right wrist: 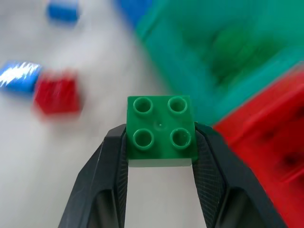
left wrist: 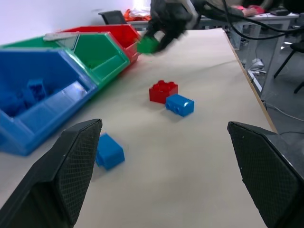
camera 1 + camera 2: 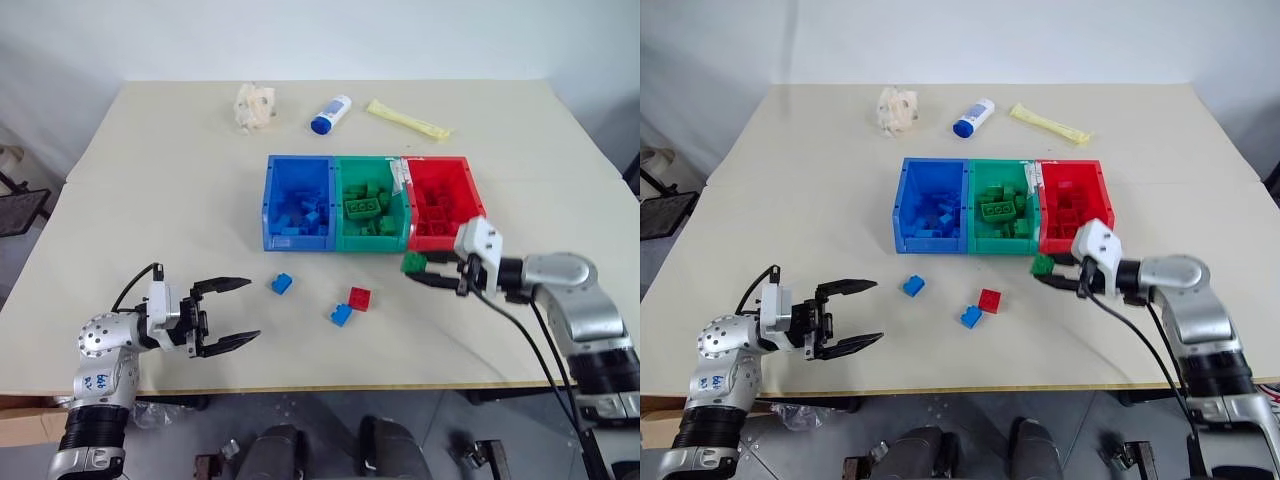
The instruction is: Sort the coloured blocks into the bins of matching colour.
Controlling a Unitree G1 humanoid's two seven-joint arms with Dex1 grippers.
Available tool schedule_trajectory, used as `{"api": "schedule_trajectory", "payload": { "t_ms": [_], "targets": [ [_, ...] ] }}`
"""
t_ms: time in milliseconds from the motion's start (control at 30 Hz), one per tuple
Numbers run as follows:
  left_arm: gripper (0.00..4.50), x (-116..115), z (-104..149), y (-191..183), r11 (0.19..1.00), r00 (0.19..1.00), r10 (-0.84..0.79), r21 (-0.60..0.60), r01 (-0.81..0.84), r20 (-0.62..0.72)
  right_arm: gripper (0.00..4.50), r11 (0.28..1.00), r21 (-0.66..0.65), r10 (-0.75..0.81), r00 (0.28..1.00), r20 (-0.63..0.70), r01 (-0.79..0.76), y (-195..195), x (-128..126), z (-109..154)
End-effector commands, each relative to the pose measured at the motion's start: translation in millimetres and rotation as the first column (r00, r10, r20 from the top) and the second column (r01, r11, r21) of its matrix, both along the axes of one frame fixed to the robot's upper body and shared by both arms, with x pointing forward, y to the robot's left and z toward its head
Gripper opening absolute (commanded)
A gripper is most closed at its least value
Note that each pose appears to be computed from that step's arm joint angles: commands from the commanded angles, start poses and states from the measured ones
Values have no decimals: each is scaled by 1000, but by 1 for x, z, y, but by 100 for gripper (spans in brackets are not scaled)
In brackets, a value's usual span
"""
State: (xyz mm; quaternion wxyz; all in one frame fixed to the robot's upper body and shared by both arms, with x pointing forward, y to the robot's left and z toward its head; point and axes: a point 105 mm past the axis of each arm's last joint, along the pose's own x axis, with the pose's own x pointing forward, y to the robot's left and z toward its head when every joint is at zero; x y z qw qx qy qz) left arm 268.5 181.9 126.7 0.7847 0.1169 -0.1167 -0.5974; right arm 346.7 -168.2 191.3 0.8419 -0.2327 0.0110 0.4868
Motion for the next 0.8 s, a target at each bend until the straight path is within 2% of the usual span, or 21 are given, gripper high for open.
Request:
{"api": "schedule_trajectory", "payload": {
  "t_ms": [33,267,333,400,567,600,700,800],
  "targets": [
    [450,3,1,-1,1000,1000,-8,-8,8,5,146,998,46,-38,999,38,36,4,15,19],
    [450,9,4,-3,1000,1000,-15,-3,15,15,146,996,73,-56,997,52,52,36,60,32],
    [450,9,5,-3,1000,1000,-14,-2,14,19,220,996,73,-49,998,46,45,43,65,31],
    [450,8,5,-3,1000,1000,-14,-1,14,21,272,997,75,-39,998,45,36,47,67,31],
    [450,6,5,-1,1000,1000,-11,0,11,25,434,996,88,14,998,64,-20,53,60,39],
    [450,5,4,-1,1000,1000,-10,-1,10,24,447,996,89,25,997,67,-31,53,58,40],
    [450,4,3,-1,1000,1000,-10,-1,10,22,447,993,96,58,996,70,-64,52,50,42],
    [450,4,3,-1,1000,1000,-12,-1,12,20,447,981,111,150,987,63,-156,49,29,39]
  ]
}}
